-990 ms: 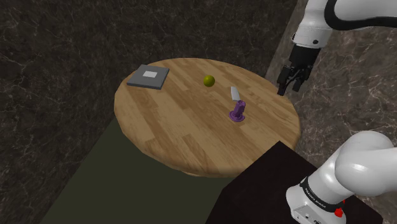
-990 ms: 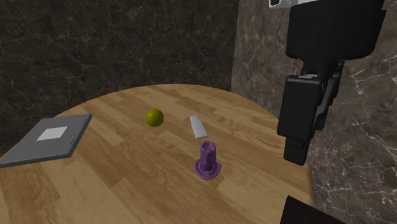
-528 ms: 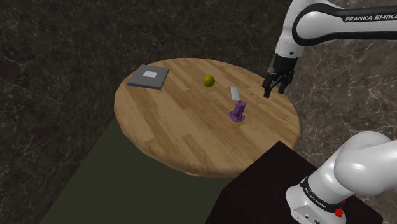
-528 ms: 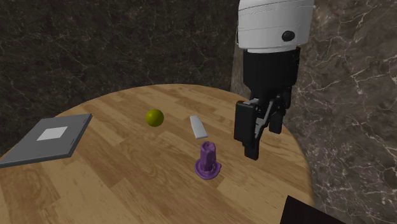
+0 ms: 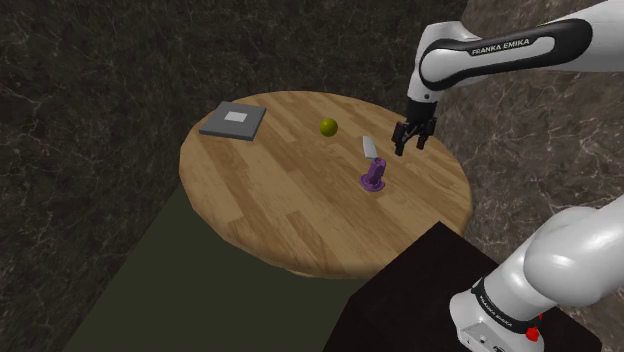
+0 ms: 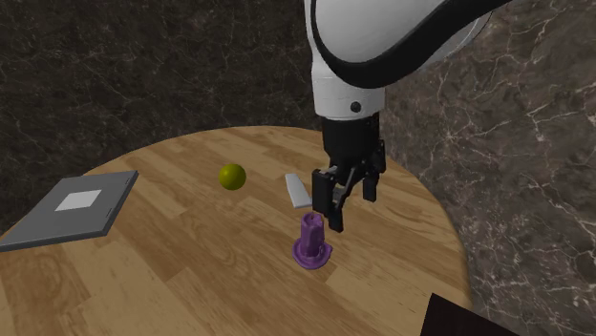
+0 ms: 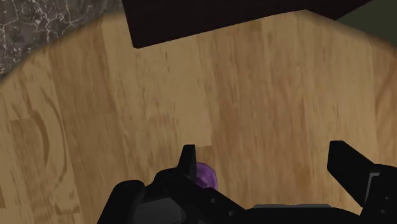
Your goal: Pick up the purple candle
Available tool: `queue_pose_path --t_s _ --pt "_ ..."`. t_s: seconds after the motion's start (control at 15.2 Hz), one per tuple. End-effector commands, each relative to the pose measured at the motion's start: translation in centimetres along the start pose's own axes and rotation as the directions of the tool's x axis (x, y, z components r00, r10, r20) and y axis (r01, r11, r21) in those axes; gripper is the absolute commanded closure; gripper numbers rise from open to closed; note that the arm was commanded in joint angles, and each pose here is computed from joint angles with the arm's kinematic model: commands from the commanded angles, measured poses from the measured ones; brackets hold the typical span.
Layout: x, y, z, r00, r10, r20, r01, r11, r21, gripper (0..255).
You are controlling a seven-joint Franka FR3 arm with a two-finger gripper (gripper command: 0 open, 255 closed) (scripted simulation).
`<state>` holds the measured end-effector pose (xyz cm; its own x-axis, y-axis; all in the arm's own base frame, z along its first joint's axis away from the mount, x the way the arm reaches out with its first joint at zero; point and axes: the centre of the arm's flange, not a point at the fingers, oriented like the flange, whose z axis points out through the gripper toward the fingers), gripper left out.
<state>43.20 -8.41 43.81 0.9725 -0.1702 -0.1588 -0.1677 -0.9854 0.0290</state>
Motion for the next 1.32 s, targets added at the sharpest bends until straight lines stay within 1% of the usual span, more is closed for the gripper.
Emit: queue_pose_path --t_s 0.0,1.06,1.25 --pt "2.2 1.0 1.9 1.000 0.003 0.002 -0.003 1.000 -0.008 0" --pt "18.9 7.4 13.1 0.999 0.030 0.022 -0.028 0.997 -0.065 0" --pt "19.7 7.7 14.5 0.999 0.031 0.022 -0.029 0.997 -0.067 0"
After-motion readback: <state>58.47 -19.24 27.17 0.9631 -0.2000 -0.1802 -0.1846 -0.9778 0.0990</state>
